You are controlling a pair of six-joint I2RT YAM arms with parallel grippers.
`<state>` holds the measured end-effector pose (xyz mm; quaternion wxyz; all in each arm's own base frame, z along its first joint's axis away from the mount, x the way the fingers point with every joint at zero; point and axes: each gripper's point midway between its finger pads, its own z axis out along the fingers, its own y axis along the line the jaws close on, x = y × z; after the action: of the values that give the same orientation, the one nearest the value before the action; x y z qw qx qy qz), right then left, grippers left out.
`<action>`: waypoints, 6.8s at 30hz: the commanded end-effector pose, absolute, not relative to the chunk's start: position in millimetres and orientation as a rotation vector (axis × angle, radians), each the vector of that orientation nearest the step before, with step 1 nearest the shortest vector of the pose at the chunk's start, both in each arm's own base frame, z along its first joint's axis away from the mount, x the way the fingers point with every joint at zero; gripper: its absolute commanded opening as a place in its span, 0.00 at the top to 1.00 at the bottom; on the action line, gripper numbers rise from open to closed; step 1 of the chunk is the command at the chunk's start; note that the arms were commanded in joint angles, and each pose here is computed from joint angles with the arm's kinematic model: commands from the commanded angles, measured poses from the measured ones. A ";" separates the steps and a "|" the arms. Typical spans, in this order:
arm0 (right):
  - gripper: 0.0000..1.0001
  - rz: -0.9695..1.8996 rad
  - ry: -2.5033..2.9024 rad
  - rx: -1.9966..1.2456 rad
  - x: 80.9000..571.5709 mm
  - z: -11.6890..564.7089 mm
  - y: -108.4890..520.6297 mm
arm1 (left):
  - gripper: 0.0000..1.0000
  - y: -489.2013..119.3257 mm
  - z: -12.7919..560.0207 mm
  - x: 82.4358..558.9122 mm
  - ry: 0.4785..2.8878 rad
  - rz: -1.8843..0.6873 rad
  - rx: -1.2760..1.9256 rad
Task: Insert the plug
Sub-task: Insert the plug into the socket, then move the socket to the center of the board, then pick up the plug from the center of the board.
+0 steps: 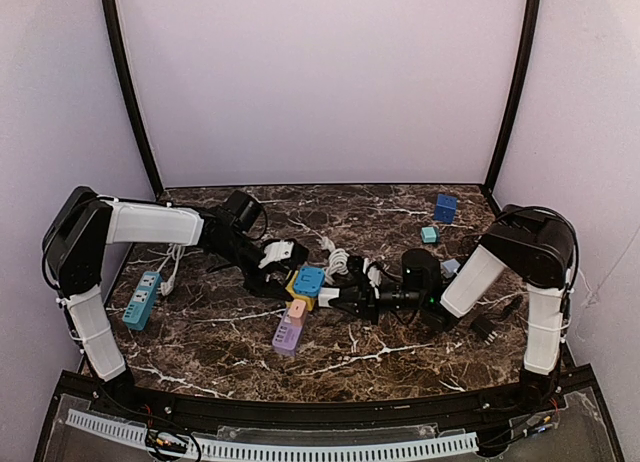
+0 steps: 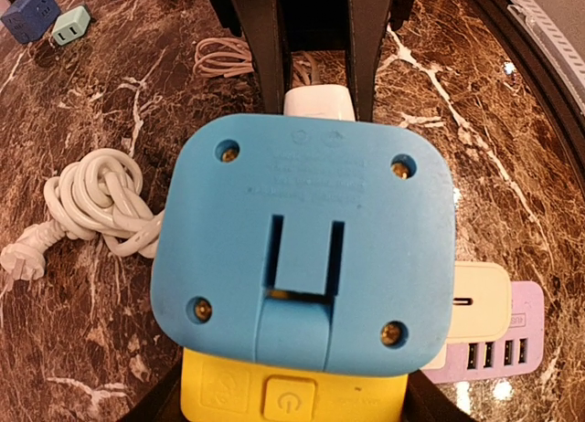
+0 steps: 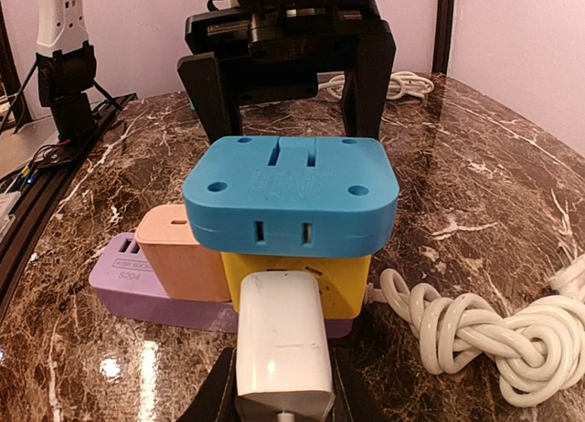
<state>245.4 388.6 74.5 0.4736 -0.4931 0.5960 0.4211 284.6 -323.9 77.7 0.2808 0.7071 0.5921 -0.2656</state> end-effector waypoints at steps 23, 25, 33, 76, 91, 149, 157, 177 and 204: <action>1.00 0.972 1.174 -1.366 255.4 114.3 462.5 | 0.99 -364.4 44.8 280.7 1.618 -0.552 1.931; 1.00 0.993 1.152 -1.370 251.6 116.4 466.8 | 0.99 -368.7 45.8 278.1 1.621 -0.577 1.921; 0.99 0.998 1.144 -1.357 247.7 118.4 460.9 | 0.99 -372.2 44.7 277.6 1.675 -0.603 1.872; 0.06 0.392 2.190 -0.806 262.6 92.2 396.8 | 0.01 -236.8 114.4 288.1 2.422 -0.333 1.037; 0.12 0.142 2.447 -0.883 254.7 23.4 423.8 | 0.01 -151.4 130.9 292.1 2.352 -0.497 0.314; 0.68 0.779 2.231 -1.442 148.1 35.5 417.5 | 0.23 -197.1 112.8 243.7 2.138 -0.789 0.582; 0.69 0.681 2.220 -1.239 245.7 32.7 424.1 | 0.23 -196.0 120.4 250.4 2.113 -0.767 0.563; 0.01 0.101 2.247 -0.235 412.4 157.1 192.1 | 0.22 -180.2 127.0 263.3 2.083 -0.696 0.411; 0.17 -0.097 2.442 1.331 342.2 67.3 88.7 | 0.19 -134.5 112.9 257.3 2.010 -0.609 0.185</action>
<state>353.6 106.7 84.8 0.2181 0.3741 0.9013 0.0107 255.8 -141.2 110.7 0.4802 0.0909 0.8348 -0.2536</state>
